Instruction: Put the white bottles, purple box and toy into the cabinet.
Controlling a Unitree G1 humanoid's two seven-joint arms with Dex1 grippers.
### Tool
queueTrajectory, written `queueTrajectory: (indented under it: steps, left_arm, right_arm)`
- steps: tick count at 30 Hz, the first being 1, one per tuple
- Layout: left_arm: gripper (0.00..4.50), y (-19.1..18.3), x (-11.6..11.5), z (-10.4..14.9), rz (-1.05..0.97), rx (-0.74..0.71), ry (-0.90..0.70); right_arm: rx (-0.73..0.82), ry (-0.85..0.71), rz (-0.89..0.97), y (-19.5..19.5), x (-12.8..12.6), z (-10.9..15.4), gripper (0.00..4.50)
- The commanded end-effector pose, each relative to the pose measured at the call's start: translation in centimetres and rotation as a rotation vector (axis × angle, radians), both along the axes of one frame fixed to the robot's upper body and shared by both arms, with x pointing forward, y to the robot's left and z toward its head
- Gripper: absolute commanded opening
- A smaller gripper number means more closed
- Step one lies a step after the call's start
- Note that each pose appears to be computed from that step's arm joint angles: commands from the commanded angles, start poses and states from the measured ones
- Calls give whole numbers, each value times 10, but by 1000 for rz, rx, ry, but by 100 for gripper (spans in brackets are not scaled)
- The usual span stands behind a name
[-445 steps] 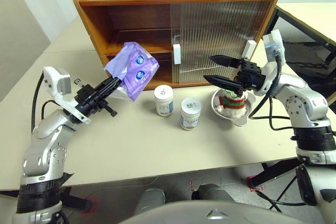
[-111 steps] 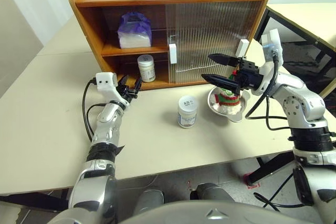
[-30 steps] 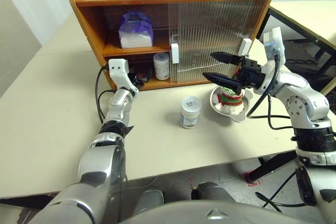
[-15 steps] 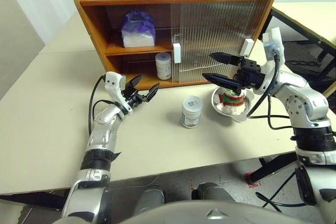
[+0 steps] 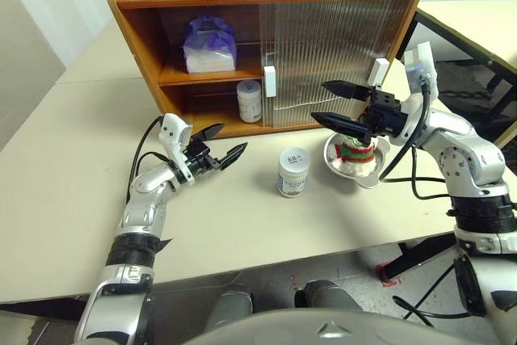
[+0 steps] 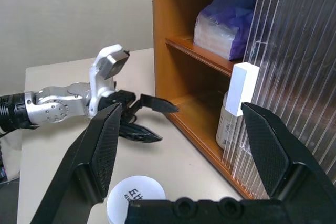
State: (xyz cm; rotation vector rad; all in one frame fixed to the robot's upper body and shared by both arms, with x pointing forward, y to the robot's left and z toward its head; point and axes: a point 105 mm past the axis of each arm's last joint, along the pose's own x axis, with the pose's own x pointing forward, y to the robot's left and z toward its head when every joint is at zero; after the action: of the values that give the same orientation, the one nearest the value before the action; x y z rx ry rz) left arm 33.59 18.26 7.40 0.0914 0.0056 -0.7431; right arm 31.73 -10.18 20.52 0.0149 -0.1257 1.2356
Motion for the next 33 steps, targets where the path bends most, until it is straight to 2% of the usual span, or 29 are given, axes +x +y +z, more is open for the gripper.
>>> queueTrajectory:
  steps: [1,6,12,16,33]
  left_arm:
    - [446,-2,-10,-9,-69,27,26]
    - [446,-19,-26,-15,-213,27,72]
    - [446,-49,-47,-9,-459,9,93]
    - [446,-58,-53,-12,-527,21,117]
    - [446,-85,-36,-23,-573,52,111]
  right_arm:
    - [2,-25,-1,1,2,6,450]
    - [2,-23,1,1,2,6,450]
    - [-1,-24,4,2,2,6,450]
    - [-2,-25,1,0,2,6,450]
    - [-5,-30,-12,-3,1,7,450]
